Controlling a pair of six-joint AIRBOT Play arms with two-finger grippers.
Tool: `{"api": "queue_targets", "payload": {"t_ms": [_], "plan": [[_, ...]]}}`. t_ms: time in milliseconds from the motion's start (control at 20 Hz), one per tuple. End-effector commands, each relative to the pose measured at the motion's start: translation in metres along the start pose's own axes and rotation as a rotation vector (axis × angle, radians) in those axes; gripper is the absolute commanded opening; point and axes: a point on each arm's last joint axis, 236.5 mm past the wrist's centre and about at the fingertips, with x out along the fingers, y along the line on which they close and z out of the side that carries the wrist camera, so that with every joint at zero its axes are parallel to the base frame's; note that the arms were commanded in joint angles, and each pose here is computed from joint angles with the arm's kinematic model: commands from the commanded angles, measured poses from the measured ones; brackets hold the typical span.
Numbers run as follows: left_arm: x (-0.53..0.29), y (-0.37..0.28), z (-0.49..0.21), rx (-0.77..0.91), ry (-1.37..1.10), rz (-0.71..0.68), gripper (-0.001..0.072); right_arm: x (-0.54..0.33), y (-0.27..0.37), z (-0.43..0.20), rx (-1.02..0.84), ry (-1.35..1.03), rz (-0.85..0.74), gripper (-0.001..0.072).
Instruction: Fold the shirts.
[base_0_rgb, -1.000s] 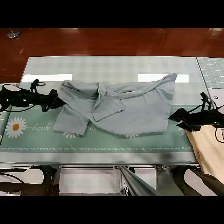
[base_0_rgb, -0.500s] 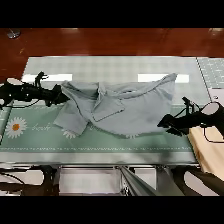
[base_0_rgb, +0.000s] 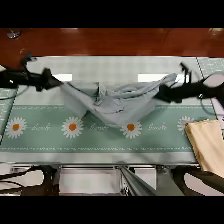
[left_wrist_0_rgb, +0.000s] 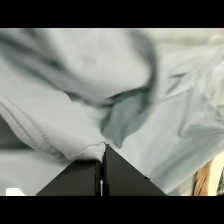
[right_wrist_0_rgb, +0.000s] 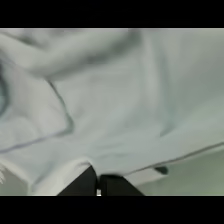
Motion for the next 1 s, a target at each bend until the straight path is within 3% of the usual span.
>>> {"api": "queue_targets", "payload": {"t_ms": [0,150,350,600,850,950], "plan": [[-0.100,-0.106,0.064,0.208,-0.328,-0.096,0.0020,-0.105,0.073,0.076,-0.224,-0.233,-0.035,0.0024],[-0.220,-0.202,0.083,0.414,-0.673,-0.097,0.0019,-0.222,0.136,0.101,-0.395,-0.481,-0.084,0.0024],[-0.353,-0.287,0.036,0.646,-1.003,-0.016,0.0019,-0.352,0.194,0.063,-0.550,-0.771,-0.120,0.0024],[-0.428,-0.316,-0.052,0.774,-1.252,0.308,0.0019,-0.441,0.211,-0.028,-0.626,-0.984,-0.157,0.0024],[-0.464,-0.339,-0.142,0.932,-1.374,0.425,0.0019,-0.462,0.197,-0.090,-0.635,-0.999,-0.209,0.0024],[-0.476,-0.326,-0.154,0.905,-1.374,0.435,0.0019,-0.446,0.185,-0.097,-0.615,-0.911,-0.232,0.0024]]}}
